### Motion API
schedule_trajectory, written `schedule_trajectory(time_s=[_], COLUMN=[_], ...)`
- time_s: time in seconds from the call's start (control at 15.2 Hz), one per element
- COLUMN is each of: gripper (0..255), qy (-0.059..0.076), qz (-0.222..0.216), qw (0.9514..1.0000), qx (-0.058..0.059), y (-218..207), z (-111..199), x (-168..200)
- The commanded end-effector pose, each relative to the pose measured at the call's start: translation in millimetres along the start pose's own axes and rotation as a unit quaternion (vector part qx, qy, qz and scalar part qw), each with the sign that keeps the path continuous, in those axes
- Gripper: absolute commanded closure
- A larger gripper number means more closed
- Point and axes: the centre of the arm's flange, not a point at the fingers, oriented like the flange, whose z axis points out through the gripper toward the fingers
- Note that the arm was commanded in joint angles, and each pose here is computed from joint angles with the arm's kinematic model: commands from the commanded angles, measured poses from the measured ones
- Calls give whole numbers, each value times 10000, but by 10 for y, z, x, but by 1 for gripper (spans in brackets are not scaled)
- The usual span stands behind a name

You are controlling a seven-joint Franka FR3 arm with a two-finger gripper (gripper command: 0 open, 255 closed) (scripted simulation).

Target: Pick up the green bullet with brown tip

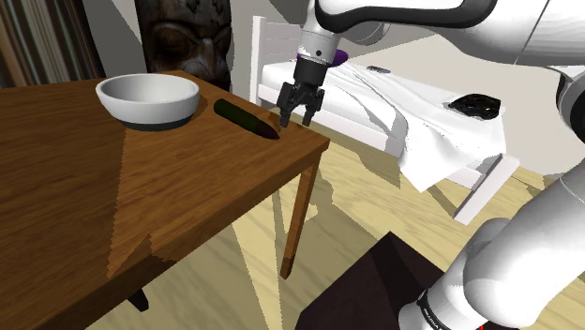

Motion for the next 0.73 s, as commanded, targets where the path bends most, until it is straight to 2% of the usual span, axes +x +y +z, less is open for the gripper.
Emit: schedule_trajectory(time_s=[0.0, 0.46, 0.66], gripper=[0, 0, 0], qy=[55, 240, 259], qz=[-64, -289, -311], qw=[10000, 9992, 9991], qx=[38, 150, 161], y=[-145, -572, -594], z=[-34, -122, -29], x=[250, 988, 1063])
